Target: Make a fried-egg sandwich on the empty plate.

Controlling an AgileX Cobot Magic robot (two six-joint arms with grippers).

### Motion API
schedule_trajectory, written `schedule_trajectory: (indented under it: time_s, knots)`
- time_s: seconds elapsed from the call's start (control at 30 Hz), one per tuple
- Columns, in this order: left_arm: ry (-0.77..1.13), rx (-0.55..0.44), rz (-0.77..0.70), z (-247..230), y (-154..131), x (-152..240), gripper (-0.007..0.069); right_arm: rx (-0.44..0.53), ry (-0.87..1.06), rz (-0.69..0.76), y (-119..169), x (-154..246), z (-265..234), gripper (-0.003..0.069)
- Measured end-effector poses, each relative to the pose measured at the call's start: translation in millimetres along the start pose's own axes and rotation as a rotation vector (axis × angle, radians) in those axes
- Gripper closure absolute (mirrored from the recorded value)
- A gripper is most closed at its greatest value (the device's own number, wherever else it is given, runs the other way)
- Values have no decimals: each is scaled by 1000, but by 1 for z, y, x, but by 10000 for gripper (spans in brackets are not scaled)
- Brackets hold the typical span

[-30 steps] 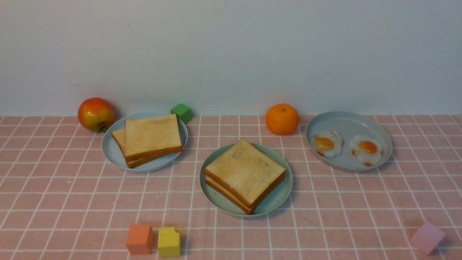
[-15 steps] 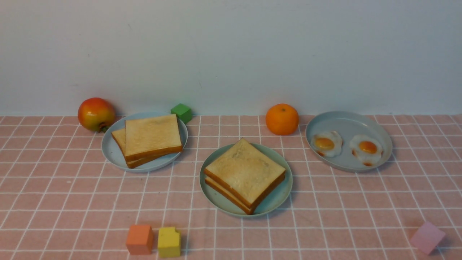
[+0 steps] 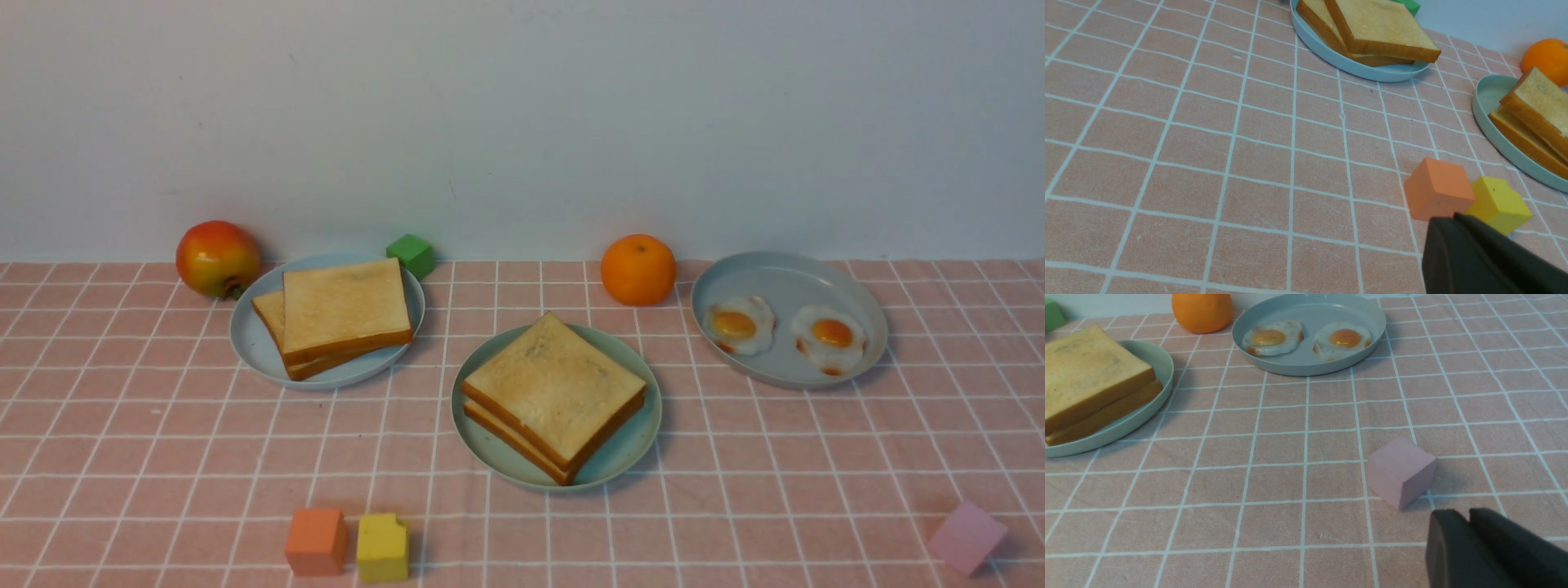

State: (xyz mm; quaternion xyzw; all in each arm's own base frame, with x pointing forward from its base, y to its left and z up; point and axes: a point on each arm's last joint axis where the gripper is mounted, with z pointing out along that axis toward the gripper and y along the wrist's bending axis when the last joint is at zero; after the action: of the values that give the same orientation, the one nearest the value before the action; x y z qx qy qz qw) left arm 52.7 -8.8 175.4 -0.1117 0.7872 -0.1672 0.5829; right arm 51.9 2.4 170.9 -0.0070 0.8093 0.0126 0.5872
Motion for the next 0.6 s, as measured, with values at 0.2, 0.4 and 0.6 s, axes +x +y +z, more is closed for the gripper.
schedule_trajectory:
  time_s: [0.2,0.4,0.6]
  knots:
    - [0,0,0,0,0,0,613,0,0,0,0,0,0,552]
    - [0,0,0,0,0,0,613,0,0,0,0,0,0,544]
    - [0,0,0,0,0,0,610,0,0,0,0,0,0,538]
